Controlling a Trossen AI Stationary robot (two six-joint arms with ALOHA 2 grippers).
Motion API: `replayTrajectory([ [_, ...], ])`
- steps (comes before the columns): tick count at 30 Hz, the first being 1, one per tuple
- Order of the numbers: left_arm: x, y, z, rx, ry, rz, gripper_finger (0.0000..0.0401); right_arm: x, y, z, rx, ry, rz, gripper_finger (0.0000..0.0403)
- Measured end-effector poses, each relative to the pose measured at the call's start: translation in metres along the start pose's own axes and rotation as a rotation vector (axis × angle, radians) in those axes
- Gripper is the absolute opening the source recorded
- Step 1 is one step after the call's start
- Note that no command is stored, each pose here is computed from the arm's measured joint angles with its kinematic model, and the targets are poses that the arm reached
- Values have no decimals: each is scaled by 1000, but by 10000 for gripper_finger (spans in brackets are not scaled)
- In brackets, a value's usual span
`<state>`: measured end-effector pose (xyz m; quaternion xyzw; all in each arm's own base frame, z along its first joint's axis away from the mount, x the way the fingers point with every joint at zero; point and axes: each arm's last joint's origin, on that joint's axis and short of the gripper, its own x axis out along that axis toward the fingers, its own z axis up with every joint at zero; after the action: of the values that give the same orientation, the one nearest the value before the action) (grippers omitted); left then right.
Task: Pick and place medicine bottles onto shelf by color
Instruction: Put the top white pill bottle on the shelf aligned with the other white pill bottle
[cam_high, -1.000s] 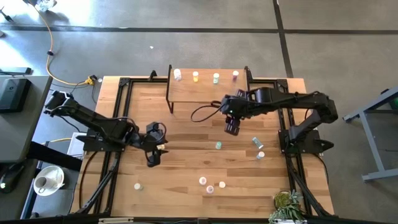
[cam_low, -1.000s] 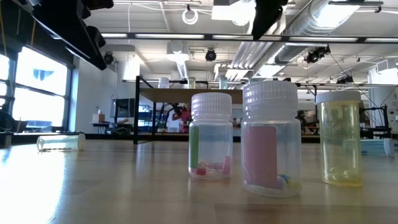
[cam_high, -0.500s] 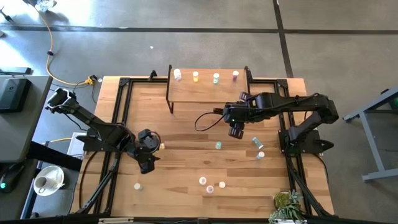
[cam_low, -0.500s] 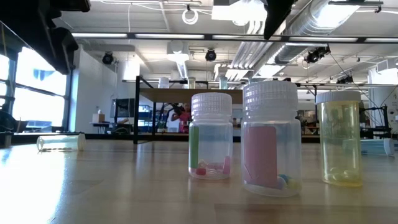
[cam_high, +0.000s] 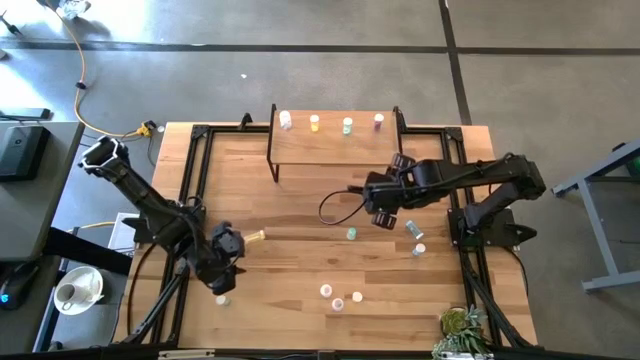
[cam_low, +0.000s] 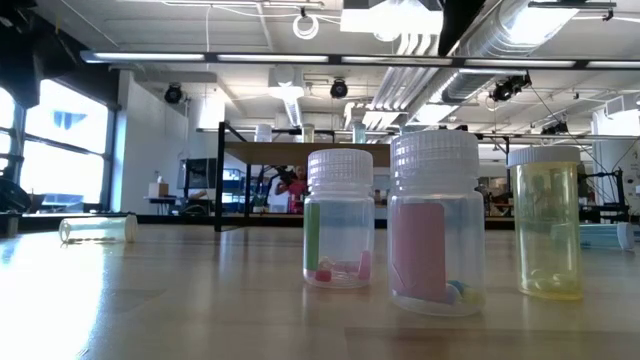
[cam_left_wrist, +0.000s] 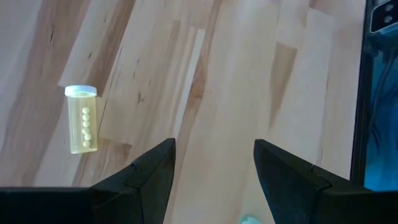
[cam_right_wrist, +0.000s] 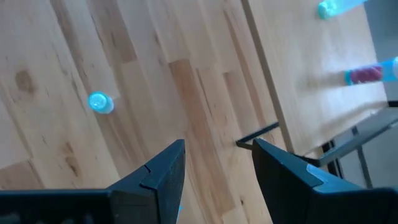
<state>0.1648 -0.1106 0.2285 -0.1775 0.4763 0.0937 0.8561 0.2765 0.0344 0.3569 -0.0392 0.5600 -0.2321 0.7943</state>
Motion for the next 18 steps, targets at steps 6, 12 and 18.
replayTrajectory([
  [6,-3,-4,-5,36,-59,23,207,-7,10,-9,14,1,-47,178],
  [12,-3,-4,-1,66,-164,79,207,-16,21,-19,33,-20,-86,178],
  [18,-4,-10,4,124,-248,51,207,-26,33,-29,42,-70,-125,178],
])
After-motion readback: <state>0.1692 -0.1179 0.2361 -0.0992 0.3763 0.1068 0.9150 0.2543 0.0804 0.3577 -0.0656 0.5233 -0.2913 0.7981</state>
